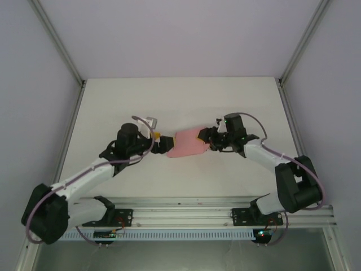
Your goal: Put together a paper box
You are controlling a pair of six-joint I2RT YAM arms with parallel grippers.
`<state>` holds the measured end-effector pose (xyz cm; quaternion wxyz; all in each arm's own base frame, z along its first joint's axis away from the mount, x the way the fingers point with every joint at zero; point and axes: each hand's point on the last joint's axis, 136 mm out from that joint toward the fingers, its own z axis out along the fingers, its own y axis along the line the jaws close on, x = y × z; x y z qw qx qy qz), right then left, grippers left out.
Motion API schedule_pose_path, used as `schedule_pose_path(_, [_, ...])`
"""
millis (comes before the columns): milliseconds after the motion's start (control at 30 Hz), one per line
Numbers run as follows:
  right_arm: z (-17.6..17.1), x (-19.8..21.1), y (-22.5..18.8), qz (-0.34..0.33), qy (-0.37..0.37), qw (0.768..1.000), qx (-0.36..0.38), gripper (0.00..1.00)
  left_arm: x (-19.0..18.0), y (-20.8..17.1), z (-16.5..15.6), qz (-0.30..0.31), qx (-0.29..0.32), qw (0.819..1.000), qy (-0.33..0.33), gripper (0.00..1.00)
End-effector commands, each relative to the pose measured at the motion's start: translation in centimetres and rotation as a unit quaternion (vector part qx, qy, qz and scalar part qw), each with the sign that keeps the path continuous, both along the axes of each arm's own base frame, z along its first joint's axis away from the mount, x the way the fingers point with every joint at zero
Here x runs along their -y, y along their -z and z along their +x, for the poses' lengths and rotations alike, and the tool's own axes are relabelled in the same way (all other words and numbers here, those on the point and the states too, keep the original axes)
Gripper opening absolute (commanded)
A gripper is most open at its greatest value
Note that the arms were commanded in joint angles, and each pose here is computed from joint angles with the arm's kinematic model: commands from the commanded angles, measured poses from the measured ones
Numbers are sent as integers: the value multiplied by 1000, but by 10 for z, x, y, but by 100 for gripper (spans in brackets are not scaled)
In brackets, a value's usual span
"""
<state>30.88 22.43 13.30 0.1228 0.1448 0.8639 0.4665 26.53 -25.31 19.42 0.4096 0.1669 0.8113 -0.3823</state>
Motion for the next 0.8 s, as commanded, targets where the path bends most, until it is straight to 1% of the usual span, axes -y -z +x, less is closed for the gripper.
schedule_pose_path(0, [-16, 0, -19, 37, -23, 997, -63, 40, -5, 8, -14, 129, 86, 988, 21, 100])
schedule_pose_path(100, [-20, 1, -28, 54, -34, 994, -93, 40, 7, 1, -29, 177, 151, 971, 56, 100])
schedule_pose_path(267, [-27, 1, -33, 80, -58, 984, -147, 39, 25, -2, -38, 246, 220, 940, 87, 100])
schedule_pose_path(367, [-29, 2, -28, 84, -59, 978, -184, 38, 37, 2, -38, 302, 259, 912, 99, 100])
schedule_pose_path(467, [-33, 1, -22, 83, -65, 970, -220, 37, 48, 10, -38, 353, 286, 884, 113, 100])
schedule_pose_path(533, [-36, 1, -19, 84, -70, 963, -247, 36, 55, 16, -38, 375, 296, 869, 128, 100])
schedule_pose_path(567, [-37, 0, -18, 89, -74, 960, -256, 36, 58, 19, -38, 383, 299, 864, 132, 100])
schedule_pose_path(767, [-38, -3, -12, 105, -71, 945, -301, 36, 63, 33, -37, 407, 303, 848, 151, 100])
